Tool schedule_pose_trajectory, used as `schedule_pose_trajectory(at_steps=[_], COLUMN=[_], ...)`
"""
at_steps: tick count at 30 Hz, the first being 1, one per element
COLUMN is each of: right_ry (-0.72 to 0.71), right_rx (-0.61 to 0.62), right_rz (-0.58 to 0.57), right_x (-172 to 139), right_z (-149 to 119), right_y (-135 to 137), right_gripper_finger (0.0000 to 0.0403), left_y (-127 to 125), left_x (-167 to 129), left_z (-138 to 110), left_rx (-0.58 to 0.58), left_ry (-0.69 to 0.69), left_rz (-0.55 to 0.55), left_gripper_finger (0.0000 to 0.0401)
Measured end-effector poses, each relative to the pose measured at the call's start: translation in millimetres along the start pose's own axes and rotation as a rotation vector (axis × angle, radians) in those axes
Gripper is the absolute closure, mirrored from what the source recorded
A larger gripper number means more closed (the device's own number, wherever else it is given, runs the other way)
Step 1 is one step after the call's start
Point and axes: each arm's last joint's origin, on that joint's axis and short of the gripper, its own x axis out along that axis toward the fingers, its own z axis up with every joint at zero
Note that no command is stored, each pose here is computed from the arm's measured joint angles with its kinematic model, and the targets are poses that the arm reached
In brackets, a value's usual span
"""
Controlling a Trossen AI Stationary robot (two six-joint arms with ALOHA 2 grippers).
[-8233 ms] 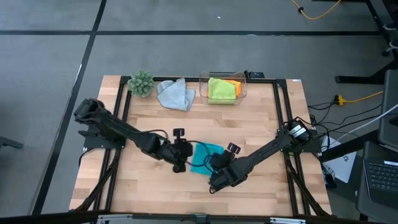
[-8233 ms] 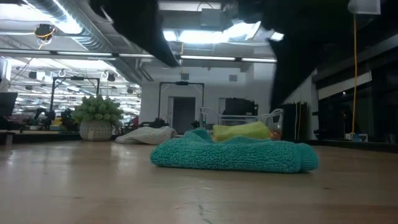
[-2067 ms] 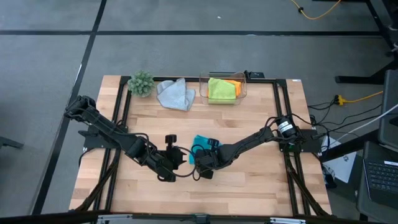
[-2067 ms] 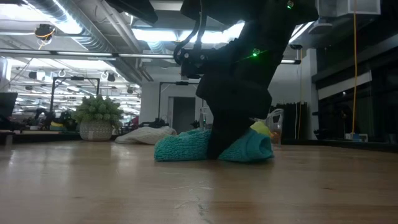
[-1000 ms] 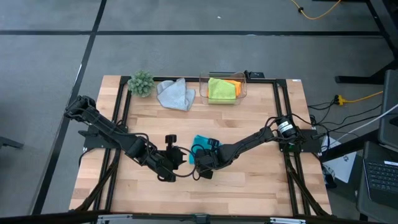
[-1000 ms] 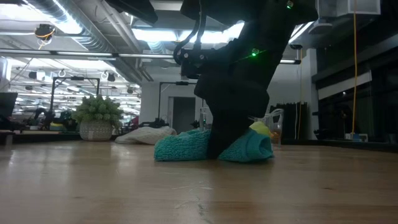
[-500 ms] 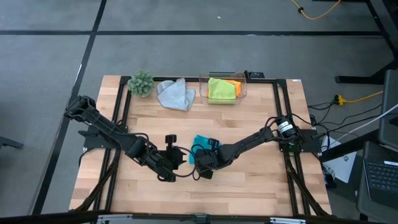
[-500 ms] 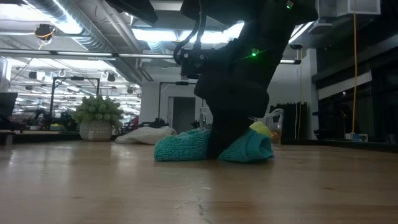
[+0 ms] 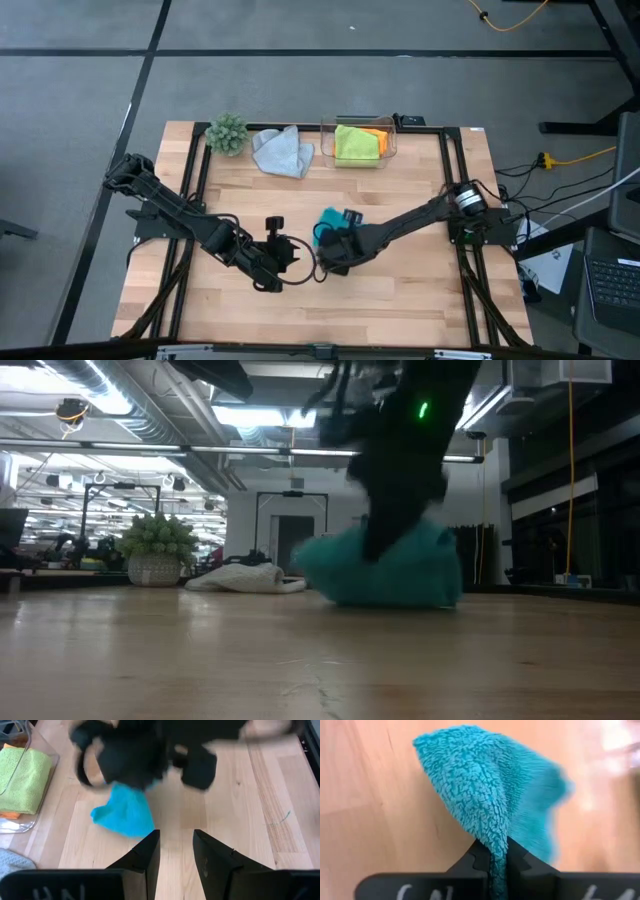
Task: Fold microfiber towels
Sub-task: Put the blue microfiber cloth into the transparent bin
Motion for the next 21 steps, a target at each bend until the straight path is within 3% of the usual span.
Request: schedule_pose_trajectory(at_steps=[5,15,21], right_ry=[0.037,-0.1,-0.146], right_rx=[0.01,0.046,-0.059], right_rz=[-0.088,-0.247,-0.312], right_x=[-28,-93,-110], right_z=[-10,-16,-9], right_y=[-17,-61,-96], right_gripper_finger=[0.0388,0.0386,0.0389], left_y=[0,0,0], left_x=[0,0,0], left_z=[0,0,0], left_rx=[0.002,0.002,0.002], left_ry=[0.002,0.002,0.002], left_rz=[0.001,0.001,0.001], left_gripper_finger=[0.0292,0.0292,0.0292])
